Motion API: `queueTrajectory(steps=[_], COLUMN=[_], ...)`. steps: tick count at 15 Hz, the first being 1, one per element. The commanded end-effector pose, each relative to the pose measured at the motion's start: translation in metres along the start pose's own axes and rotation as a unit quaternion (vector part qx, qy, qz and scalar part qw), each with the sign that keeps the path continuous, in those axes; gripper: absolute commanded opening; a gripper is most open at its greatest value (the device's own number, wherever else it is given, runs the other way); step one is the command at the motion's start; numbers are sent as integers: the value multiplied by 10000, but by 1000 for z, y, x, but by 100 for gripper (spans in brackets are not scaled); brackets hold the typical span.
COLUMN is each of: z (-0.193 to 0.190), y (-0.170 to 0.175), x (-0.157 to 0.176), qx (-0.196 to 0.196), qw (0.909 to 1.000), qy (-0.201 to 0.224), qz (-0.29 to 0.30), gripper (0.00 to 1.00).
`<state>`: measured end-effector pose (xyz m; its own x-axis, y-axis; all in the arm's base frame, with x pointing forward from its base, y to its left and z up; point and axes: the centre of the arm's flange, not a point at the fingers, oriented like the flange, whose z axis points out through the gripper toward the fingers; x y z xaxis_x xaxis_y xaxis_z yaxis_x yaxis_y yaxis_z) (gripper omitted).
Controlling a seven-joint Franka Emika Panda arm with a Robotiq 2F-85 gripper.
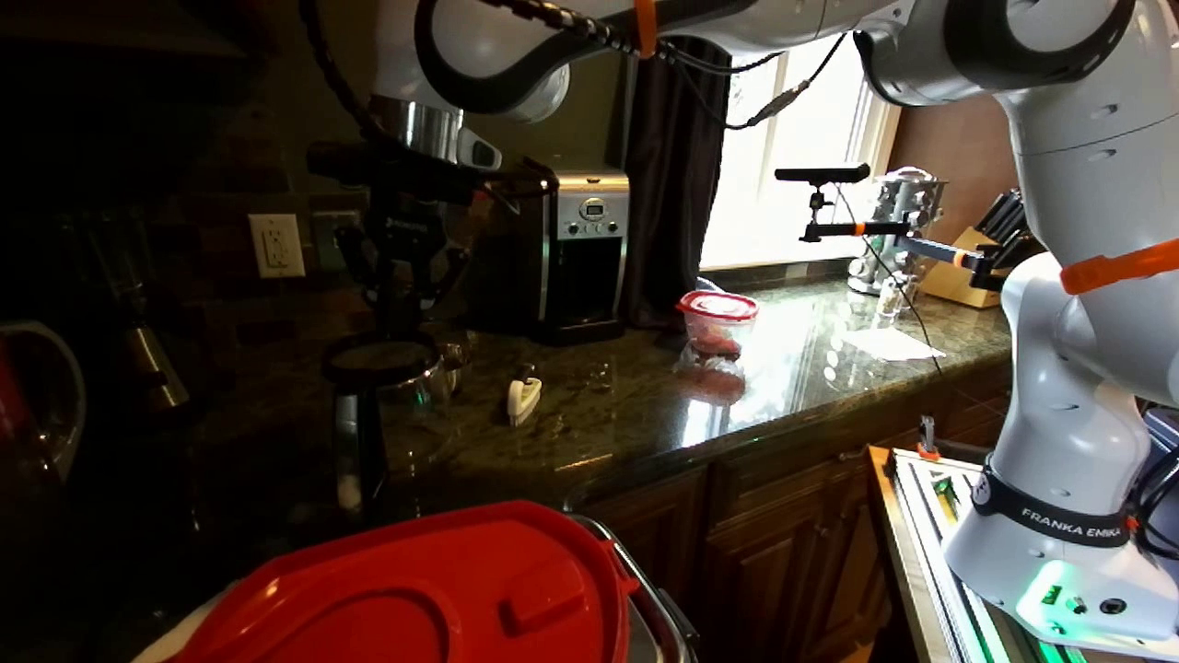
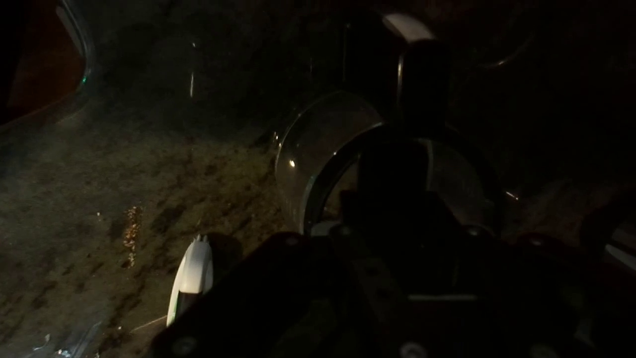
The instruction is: Pick up the black lid and put it on the coffee jug
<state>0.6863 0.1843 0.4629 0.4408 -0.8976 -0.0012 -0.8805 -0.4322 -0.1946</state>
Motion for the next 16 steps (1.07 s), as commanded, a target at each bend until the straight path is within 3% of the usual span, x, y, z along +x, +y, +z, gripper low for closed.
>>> queueTrajectory(steps=[1,5,9,11,14,15,16], z=[27,35,33,30,17,23,19], y=[-12,-20,-28,-32,-36,-26,-28], x=[-7,-42,-73,-72,-64,-70,-67], qx=[49,210,119,-51,28,73,85], qw=[10000,9987,9961,9970,9980,9974,9974], qy=[-80,408,737,693,535,605,608], qz=[-31,-239,-479,-354,-327,-387,-371], gripper=[9,9,9,9,9,34,34])
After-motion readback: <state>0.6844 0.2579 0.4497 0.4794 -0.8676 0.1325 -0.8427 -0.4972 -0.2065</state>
